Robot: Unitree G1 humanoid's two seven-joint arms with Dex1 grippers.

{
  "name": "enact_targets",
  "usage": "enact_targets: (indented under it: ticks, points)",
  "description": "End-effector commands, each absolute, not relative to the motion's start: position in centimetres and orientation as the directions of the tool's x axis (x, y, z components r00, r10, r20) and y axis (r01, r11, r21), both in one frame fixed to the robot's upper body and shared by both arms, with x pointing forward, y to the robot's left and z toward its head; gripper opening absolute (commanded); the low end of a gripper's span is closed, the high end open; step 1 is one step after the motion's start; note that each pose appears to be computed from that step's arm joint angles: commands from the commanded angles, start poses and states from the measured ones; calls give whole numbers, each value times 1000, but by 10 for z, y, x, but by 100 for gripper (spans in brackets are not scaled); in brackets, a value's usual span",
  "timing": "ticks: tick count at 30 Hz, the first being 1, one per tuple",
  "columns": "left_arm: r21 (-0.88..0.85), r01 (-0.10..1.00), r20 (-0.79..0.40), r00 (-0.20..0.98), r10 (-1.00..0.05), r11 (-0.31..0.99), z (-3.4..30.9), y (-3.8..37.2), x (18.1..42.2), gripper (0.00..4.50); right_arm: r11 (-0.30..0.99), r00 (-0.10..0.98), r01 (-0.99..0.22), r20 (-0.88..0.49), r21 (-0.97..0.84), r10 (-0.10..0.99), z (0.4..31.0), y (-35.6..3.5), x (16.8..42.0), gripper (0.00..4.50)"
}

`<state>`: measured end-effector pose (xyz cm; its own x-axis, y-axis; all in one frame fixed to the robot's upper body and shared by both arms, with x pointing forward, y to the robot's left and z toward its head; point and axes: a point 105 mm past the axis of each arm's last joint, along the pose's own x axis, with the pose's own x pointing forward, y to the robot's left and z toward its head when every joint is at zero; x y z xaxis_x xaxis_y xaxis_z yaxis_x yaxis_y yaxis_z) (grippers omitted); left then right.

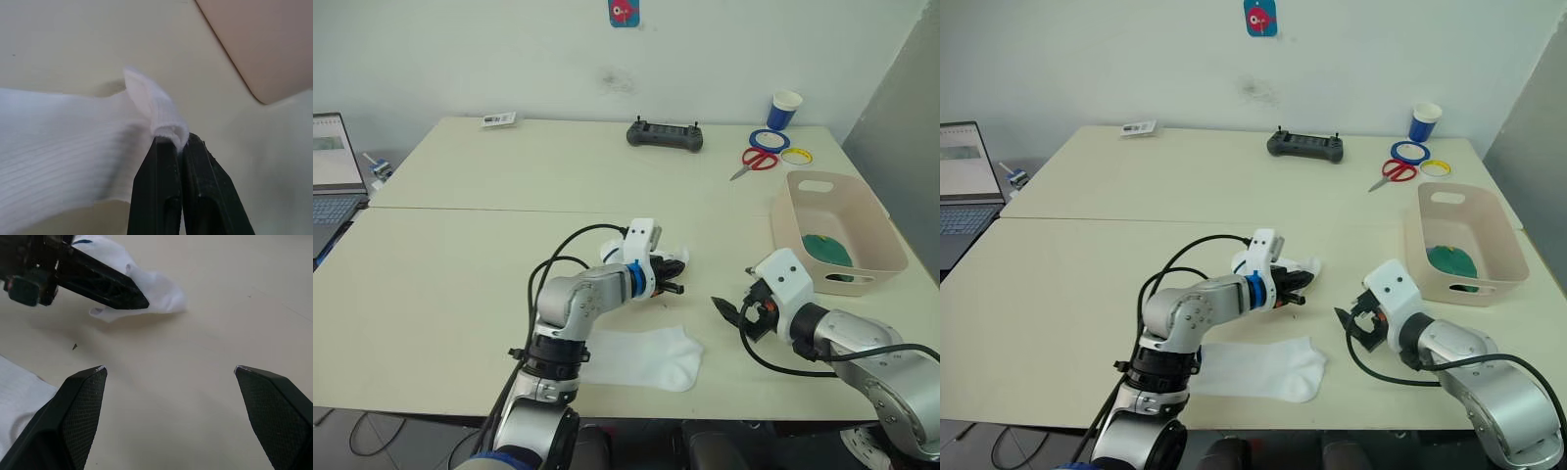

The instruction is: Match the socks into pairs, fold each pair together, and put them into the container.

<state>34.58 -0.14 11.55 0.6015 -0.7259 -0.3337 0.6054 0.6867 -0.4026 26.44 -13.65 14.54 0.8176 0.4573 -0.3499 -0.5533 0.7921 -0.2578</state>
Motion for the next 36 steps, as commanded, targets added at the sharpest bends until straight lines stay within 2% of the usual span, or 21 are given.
enact_targets:
  ticks: [1, 5, 9, 11, 15, 17, 21, 26, 36]
  points:
    - [-387, 658, -252, 599, -760, 646, 137, -14, 347, 129, 796, 843, -528, -298, -296, 448, 159, -137, 262, 450]
    - [-353, 725, -183, 567, -803, 592, 159, -8, 346, 261, 799, 847, -522, -291, -298, 445, 161, -138, 262, 450]
    - [-212, 832, -144, 492, -859, 512, 182, 17, 341, 385, 794, 844, -529, -282, -300, 456, 163, -135, 263, 450]
    - [-47, 881, -139, 461, -876, 471, 192, 42, 344, 447, 785, 838, -540, -276, -302, 470, 164, -132, 263, 450]
    - [284, 888, -195, 422, -885, 361, 194, 87, 350, 447, 767, 821, -568, -263, -298, 506, 167, -125, 263, 450]
    - [396, 878, -256, 386, -887, 268, 188, 107, 351, 447, 753, 808, -588, -256, -295, 531, 168, -120, 263, 450]
    - [545, 829, -412, 394, -822, 125, 171, 143, 365, 447, 703, 756, -654, -238, -280, 610, 174, -103, 257, 450]
    - [604, 795, -562, 374, -738, -57, 153, 163, 374, 447, 610, 661, -748, -215, -261, 719, 183, -84, 243, 450]
    - [696, 701, -593, 441, -674, -153, 132, 149, 396, 447, 592, 641, -766, -229, -251, 733, 181, -81, 236, 450]
